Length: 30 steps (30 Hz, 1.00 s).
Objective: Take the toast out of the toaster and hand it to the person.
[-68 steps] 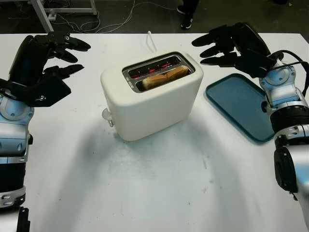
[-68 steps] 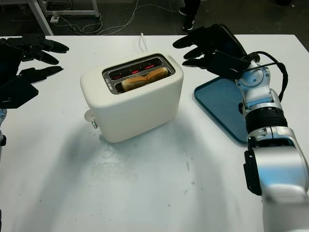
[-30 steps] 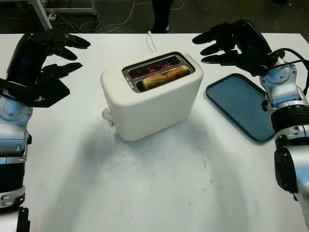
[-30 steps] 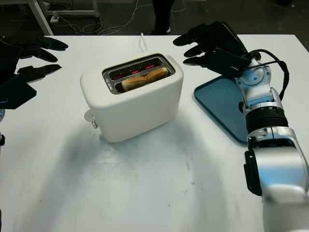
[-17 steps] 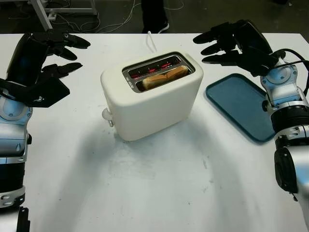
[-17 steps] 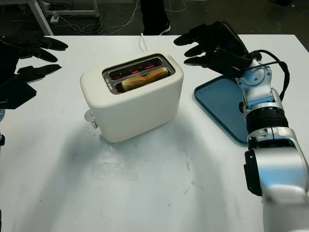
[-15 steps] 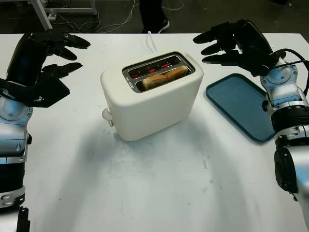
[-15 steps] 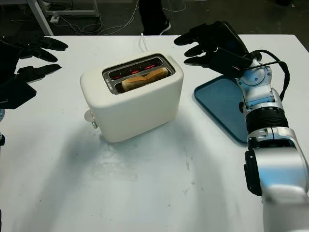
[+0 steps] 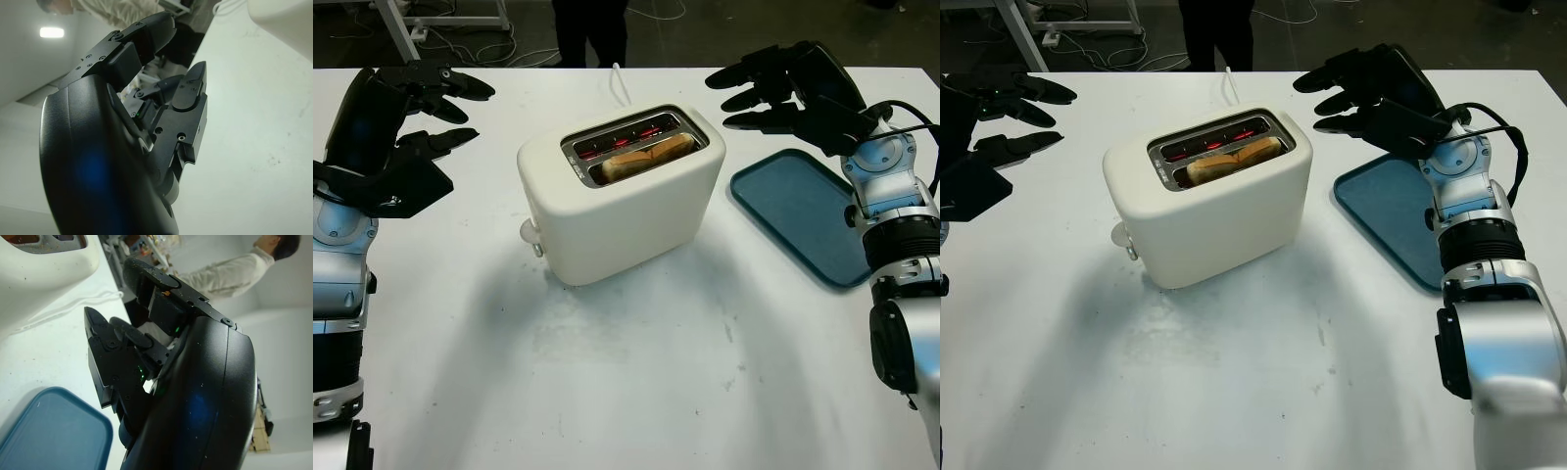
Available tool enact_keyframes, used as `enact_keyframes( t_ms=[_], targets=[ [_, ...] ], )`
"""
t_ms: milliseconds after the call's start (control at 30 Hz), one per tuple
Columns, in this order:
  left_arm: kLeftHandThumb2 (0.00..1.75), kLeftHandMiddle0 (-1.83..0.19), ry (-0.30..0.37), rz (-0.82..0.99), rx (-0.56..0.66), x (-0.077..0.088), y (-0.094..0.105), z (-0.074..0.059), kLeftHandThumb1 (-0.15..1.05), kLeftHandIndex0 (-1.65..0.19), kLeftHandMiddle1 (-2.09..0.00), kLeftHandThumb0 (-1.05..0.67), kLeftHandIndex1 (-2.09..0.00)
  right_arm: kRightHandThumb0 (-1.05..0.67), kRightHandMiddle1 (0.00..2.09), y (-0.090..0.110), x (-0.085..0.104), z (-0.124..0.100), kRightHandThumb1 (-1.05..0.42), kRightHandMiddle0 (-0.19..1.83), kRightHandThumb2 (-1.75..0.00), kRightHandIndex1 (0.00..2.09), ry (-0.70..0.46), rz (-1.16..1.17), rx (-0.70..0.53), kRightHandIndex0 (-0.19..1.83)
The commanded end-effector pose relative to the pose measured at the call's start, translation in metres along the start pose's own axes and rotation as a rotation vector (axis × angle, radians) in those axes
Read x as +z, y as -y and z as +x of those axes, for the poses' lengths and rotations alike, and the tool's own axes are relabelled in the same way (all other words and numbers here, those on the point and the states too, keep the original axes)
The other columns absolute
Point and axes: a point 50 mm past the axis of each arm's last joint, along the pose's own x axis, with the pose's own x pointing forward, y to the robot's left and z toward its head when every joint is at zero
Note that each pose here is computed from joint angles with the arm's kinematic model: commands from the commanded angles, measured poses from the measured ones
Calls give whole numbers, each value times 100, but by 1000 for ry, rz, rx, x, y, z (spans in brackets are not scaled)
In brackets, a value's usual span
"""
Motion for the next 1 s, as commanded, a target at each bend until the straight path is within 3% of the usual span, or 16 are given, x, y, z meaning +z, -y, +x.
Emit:
enact_keyframes(
  t_ms=[0,967],
  targets=[
    [1,-75,0,-15,-8,-2,2,-3,82,-83,-86,4,-43,5,0,2,-2,-3,-75,100,0,1,-10,-8,-13,112],
    [1,-73,-2,-33,5,1,0,-5,82,-81,-86,8,-43,10,0,1,-1,-2,-75,99,0,1,-14,10,-12,112]
  ],
)
